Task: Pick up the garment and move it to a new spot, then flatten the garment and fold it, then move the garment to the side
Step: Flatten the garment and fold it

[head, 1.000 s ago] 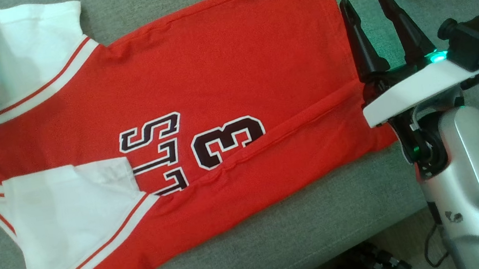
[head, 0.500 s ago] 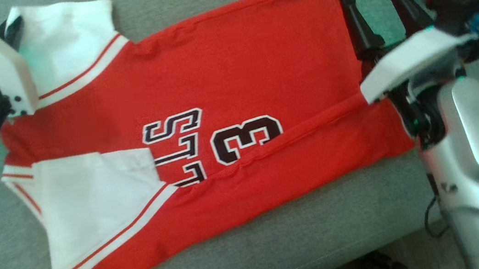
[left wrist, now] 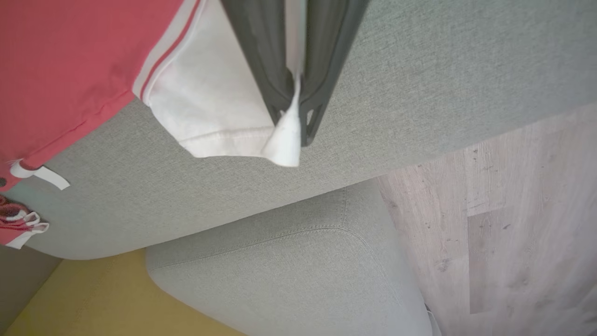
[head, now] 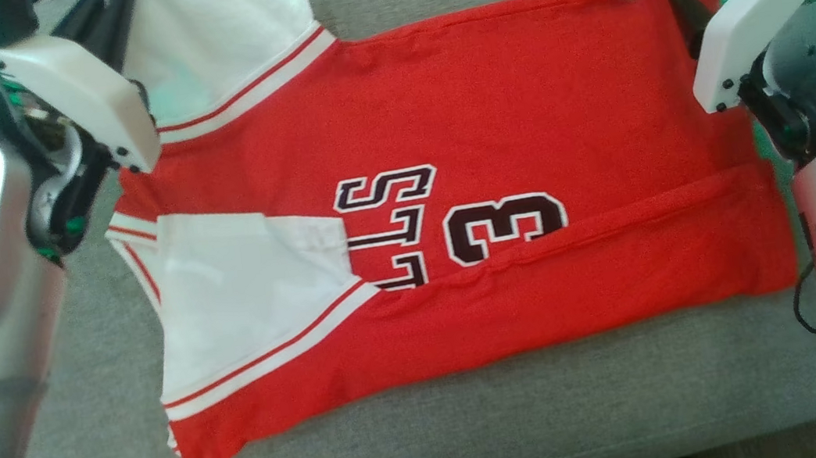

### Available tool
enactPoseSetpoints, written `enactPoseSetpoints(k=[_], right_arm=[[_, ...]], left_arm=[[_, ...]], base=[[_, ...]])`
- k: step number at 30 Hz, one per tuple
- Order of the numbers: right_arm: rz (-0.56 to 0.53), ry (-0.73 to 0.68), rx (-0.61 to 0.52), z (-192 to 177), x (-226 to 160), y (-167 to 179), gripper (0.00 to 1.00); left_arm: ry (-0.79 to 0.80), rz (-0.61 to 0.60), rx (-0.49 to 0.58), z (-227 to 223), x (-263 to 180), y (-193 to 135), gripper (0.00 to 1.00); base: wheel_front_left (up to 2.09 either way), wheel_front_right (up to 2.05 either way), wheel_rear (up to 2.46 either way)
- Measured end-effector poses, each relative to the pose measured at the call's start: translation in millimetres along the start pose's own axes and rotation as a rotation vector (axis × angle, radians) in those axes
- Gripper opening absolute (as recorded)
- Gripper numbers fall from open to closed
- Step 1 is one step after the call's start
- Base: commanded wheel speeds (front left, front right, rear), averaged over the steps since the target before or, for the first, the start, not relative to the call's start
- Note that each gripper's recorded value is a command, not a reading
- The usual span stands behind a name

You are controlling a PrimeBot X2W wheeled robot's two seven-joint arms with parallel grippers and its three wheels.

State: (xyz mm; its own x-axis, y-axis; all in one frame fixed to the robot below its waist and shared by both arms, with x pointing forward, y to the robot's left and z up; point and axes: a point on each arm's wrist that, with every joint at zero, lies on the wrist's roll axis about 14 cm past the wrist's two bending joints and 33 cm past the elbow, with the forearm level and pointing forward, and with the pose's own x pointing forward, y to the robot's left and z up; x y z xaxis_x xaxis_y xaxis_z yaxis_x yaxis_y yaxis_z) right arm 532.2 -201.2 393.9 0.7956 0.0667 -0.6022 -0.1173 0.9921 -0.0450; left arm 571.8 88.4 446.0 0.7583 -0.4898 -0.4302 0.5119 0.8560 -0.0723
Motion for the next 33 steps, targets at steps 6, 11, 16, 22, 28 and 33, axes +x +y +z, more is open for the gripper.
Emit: enactPoseSetpoints(k=[6, 11, 16, 22, 28, 33], right_arm=[[-0.002, 0.097, 0.055, -20.5, 11.6, -2.9, 1.00], [-0.012, 0.099, 0.069, -16.9, 16.7, -7.6, 0.68], [-0.014, 0.104, 0.076, -19.5, 18.6, -8.3, 0.31], [-0.006, 0.052, 0.082, -9.8, 17.7, -4.9, 0.00], [0.024, -0.048, 0.088, 12.0, 5.4, 3.0, 0.00], [0.026, -0.105, 0.101, 10.4, -16.0, 1.3, 0.00]], left_arm=[[-0.039, -0.016, -0.063, -1.3, -0.9, -5.3, 0.00], [-0.041, -0.022, -0.068, -5.1, 1.4, -5.4, 0.00], [-0.037, -0.015, -0.070, -7.3, 1.1, -3.0, 0.00], [-0.052, -0.007, -0.068, -1.2, -4.0, -1.0, 0.00], [-0.086, -0.010, -0.077, 3.1, -21.1, -7.3, 0.00], [-0.109, -0.012, -0.073, 0.6, -48.9, -16.1, 0.00]], base=[[0.00, 0.00, 0.00], [0.00, 0.00, 0.00], [0.00, 0.00, 0.00], [0.00, 0.00, 0.00], [0.00, 0.00, 0.00], [0.00, 0.00, 0.00]])
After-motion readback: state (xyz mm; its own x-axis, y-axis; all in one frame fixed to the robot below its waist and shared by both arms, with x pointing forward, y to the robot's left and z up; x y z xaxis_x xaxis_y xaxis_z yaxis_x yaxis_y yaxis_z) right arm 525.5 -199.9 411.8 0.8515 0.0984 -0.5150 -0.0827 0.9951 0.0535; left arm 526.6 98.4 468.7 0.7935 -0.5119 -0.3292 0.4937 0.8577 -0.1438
